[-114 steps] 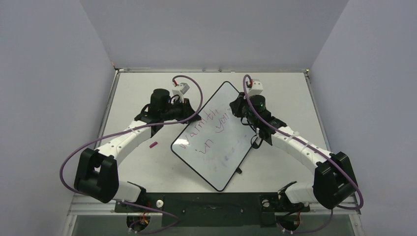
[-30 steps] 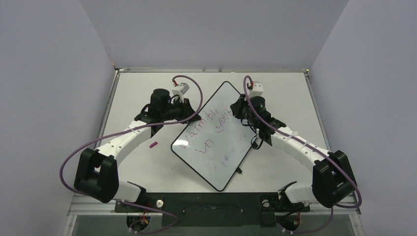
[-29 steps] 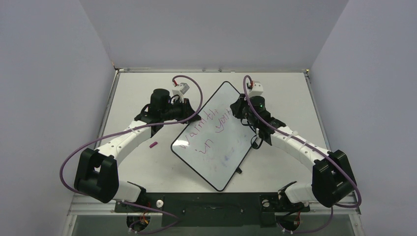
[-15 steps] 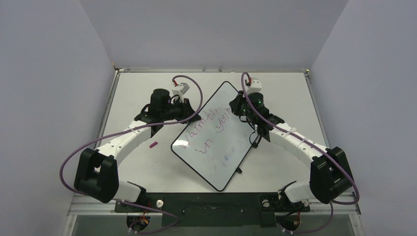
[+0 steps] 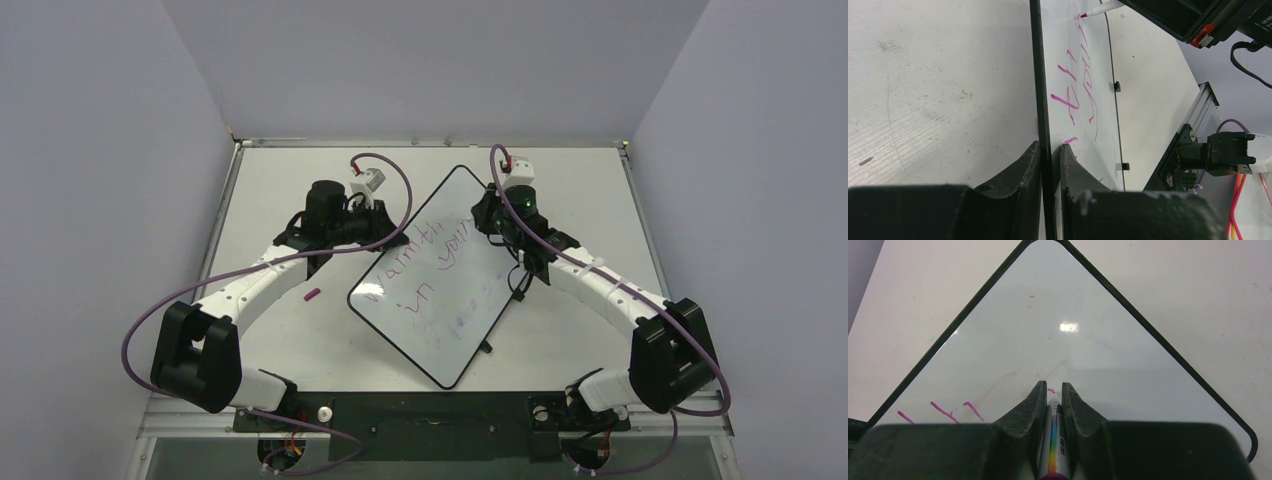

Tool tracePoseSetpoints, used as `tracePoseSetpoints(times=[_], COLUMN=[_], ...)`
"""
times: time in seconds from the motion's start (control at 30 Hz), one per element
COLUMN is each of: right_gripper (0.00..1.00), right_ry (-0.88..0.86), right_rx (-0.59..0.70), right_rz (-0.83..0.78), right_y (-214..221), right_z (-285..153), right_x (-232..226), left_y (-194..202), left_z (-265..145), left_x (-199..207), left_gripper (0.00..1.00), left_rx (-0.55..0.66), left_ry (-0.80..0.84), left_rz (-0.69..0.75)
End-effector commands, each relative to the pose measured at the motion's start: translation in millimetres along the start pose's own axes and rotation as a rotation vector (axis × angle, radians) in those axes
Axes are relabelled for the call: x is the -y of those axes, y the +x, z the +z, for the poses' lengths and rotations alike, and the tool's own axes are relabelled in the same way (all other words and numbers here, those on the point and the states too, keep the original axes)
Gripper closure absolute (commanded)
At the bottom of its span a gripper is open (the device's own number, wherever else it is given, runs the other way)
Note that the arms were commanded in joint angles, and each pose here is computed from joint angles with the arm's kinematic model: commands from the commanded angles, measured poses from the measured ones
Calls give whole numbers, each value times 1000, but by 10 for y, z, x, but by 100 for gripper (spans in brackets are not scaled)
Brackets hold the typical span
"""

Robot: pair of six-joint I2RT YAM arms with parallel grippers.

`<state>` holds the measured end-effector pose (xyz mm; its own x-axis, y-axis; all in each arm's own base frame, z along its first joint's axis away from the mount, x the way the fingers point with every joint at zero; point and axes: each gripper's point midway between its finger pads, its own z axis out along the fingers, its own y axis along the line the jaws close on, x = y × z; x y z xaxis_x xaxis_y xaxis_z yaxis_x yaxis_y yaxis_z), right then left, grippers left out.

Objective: Write a sentence on the whiteboard

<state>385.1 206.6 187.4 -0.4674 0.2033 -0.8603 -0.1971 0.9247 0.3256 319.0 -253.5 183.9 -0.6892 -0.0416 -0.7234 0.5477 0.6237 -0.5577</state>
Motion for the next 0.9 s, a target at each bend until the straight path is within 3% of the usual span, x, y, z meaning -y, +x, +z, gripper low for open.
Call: tracePoseSetpoints(times=[0.0, 0.37, 0.87], right_gripper=[100, 100, 100], right_ry=[-13, -170, -481], right_rx=[99, 127, 78], right_rz=[-1, 53, -7], right_y=[-377, -254, 722], right_z=[-206, -663, -1287], right_x=[-56, -254, -915], left_y=[-253, -257, -256], left_z=[-49, -58, -86], left_x=[-36, -29, -22], left_gripper=[100, 100, 100], left_rx=[93, 96, 103], left_ry=[-27, -27, -32], left_rz=[135, 135, 134])
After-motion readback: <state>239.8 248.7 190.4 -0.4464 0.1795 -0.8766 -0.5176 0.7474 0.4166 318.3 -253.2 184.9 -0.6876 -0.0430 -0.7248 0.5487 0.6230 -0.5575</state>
